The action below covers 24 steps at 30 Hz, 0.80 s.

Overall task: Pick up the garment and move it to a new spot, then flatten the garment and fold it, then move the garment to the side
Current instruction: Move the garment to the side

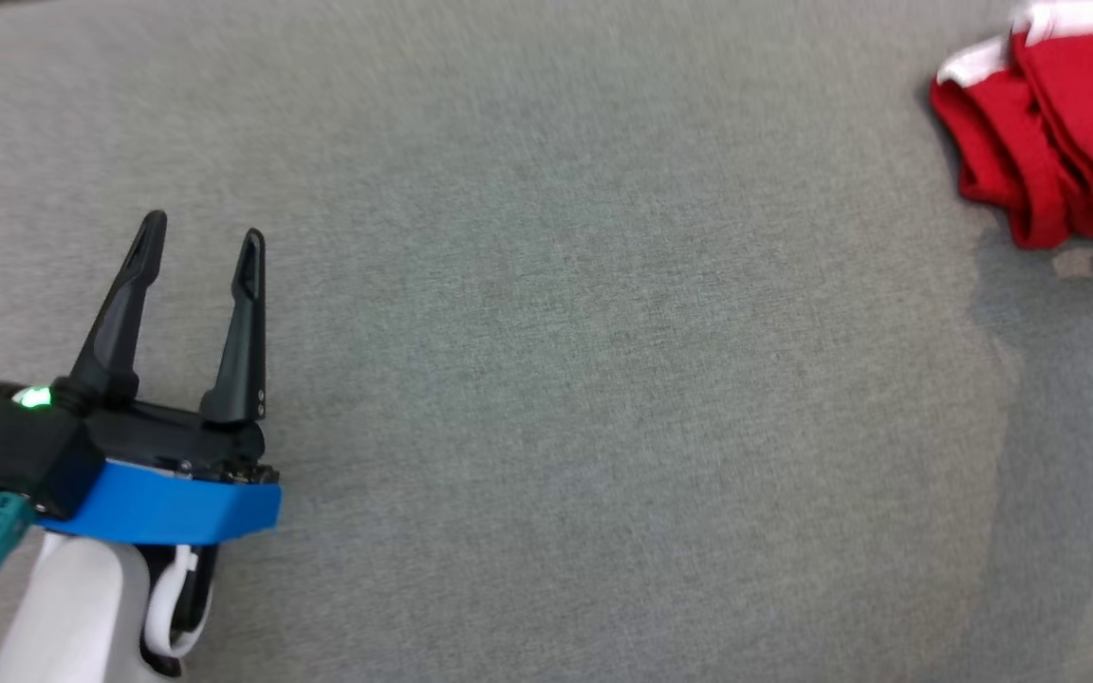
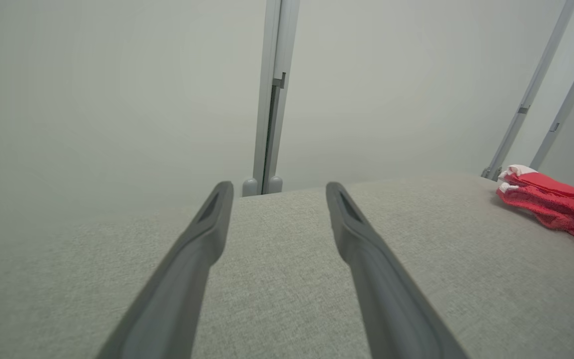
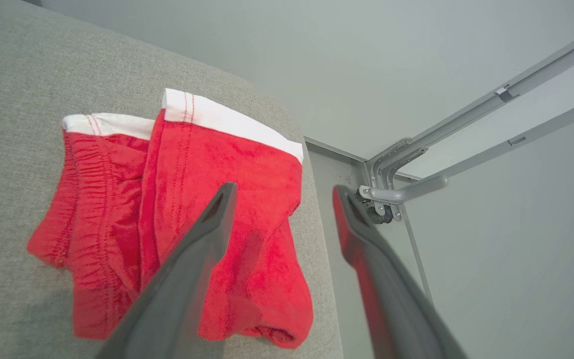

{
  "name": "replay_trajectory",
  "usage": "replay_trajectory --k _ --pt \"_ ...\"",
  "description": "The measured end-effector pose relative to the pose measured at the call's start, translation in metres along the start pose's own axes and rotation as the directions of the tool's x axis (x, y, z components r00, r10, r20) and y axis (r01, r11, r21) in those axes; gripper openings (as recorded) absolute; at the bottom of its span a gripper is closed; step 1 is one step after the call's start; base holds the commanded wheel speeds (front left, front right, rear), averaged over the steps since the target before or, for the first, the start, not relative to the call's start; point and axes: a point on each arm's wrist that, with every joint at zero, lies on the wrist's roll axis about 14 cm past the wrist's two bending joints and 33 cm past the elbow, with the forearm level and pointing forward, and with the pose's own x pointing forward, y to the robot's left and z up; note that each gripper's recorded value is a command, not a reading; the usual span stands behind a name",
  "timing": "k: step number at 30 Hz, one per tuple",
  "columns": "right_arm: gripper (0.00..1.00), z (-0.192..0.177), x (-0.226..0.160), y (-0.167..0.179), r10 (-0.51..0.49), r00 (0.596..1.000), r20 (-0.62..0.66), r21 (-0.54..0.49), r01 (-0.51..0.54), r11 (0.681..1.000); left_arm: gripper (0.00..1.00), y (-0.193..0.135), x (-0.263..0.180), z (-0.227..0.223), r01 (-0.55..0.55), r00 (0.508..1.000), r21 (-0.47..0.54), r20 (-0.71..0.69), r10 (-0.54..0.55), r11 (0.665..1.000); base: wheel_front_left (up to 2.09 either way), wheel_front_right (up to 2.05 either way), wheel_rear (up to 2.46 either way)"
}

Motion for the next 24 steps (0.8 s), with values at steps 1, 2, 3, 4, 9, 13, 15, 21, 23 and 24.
replay_trajectory --k 1,2,3,4,9,13,15,21,23,24 --pt "1.00 0.000 -0.005 0.003 0.005 1.000 0.011 0.026 -0.005 1.000 1.00 0.000 -0.004 0.005 -0.010 1.000 0.001 0.008 0.010 1.000 0.00 0.00 0.00" --pt "1.00 0.000 -0.011 0.008 0.013 1.000 0.023 0.060 -0.014 0.998 1.00 -0.001 -0.010 0.010 -0.020 1.000 0.006 0.014 0.019 1.000 0.00 0.00 0.00" --pt "1.00 -0.001 -0.017 0.014 0.020 0.999 0.035 0.103 -0.024 0.994 1.00 -0.001 -0.016 0.015 -0.032 0.999 0.007 0.020 0.031 0.999 0.00 0.00 0.00" --pt "1.00 0.001 -0.023 0.020 0.028 0.998 0.056 0.136 -0.036 0.990 1.00 -0.001 -0.023 0.019 -0.046 0.999 0.007 0.022 0.045 0.999 0.00 0.00 0.00" --pt "1.00 0.020 -0.062 0.062 0.080 0.974 0.214 0.277 -0.139 0.951 1.00 0.000 -0.060 0.034 -0.125 0.992 0.004 0.032 0.125 0.992 0.00 0.00 0.00" --pt "1.00 0.034 -0.099 0.085 0.099 0.938 0.332 0.346 -0.219 0.912 1.00 -0.002 -0.085 0.037 -0.166 0.986 0.005 0.028 0.166 0.986 0.00 0.00 0.00" --pt "1.00 0.040 -0.117 0.092 0.097 0.917 0.386 0.376 -0.252 0.892 1.00 0.000 -0.096 0.039 -0.188 0.982 0.008 0.030 0.188 0.982 0.00 0.00 0.00" --pt "1.00 0.063 -0.165 0.121 0.097 0.852 0.515 0.428 -0.354 0.831 1.00 0.004 -0.120 0.044 -0.236 0.971 0.022 0.041 0.235 0.971 0.00 0.00 0.00" --pt "1.00 0.067 -0.178 0.128 0.092 0.838 0.537 0.443 -0.373 0.815 1.00 0.005 -0.127 0.044 -0.251 0.967 0.030 0.040 0.250 0.968 0.00 0.00 0.00" --pt "1.00 0.067 -0.182 0.130 0.091 0.837 0.540 0.445 -0.376 0.813 1.00 0.006 -0.130 0.045 -0.259 0.965 0.032 0.044 0.258 0.965 0.00 0.00 0.00"
